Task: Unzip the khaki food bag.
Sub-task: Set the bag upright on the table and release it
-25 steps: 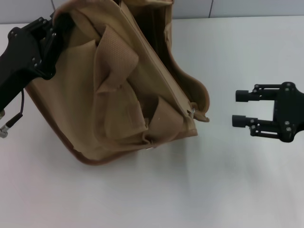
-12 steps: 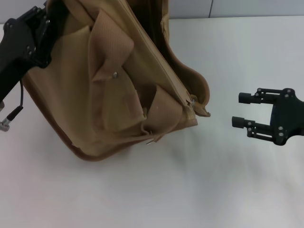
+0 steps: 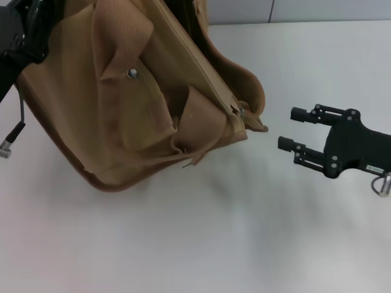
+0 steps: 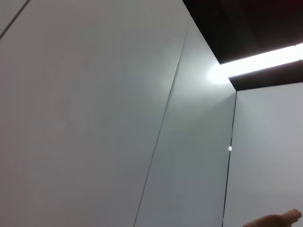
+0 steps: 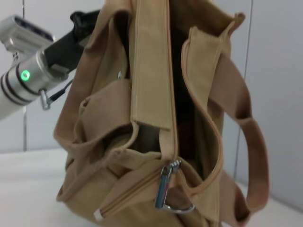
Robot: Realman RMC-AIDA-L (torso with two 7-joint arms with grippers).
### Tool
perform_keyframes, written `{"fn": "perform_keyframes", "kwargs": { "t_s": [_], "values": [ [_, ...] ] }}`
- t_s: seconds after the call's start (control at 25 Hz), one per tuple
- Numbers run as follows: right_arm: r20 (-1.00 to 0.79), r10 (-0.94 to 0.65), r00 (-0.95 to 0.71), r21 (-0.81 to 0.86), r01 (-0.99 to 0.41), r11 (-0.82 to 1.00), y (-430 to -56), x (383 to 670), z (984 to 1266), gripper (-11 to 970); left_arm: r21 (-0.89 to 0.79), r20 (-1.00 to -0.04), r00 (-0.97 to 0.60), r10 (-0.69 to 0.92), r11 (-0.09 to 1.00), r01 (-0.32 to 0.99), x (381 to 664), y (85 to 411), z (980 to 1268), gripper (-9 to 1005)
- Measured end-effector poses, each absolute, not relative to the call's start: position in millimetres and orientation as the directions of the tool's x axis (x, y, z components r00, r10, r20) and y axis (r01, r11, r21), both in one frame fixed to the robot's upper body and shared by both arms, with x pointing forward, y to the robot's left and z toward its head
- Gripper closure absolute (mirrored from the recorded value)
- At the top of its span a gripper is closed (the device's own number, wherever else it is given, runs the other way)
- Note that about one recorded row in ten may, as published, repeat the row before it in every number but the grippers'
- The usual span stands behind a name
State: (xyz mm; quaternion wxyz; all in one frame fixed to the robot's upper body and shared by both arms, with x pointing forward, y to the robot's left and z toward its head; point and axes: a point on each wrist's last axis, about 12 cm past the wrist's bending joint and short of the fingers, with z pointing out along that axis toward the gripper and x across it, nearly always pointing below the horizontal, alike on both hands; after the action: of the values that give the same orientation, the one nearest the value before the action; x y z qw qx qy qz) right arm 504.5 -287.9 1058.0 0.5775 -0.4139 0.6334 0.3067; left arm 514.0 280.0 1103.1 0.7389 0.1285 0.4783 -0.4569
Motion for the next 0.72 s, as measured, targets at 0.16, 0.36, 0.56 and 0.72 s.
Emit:
{"fn": "perform_keyframes", "kwargs": {
  "t_s": [0.16, 0.36, 0.56, 0.72],
  "values": [
    [-0.990, -0.134, 0.034, -0.099, -0.849, 0.518, -279, 506, 1050, 375, -0.258, -0.815, 0.121, -0.567, 0.541, 0.800, 513, 280, 1103, 922],
    [-0.990, -0.139, 0.037, -0.106, -0.842, 0.529, -263, 512, 1042, 376, -0.257, -0.804, 0.120, -0.583, 0.521, 0.814, 512, 279, 1106, 922],
    [-0.987, -0.155, 0.039, -0.112, -0.862, 0.495, -246, 516, 1037, 376, -0.262, -0.798, 0.111, -0.592, 0.507, 0.821, 511, 278, 1106, 922],
    [-0.984, -0.169, 0.051, -0.126, -0.872, 0.472, -238, 514, 1033, 383, -0.263, -0.797, 0.110, -0.593, 0.506, 0.821, 510, 278, 1106, 922]
  ]
}}
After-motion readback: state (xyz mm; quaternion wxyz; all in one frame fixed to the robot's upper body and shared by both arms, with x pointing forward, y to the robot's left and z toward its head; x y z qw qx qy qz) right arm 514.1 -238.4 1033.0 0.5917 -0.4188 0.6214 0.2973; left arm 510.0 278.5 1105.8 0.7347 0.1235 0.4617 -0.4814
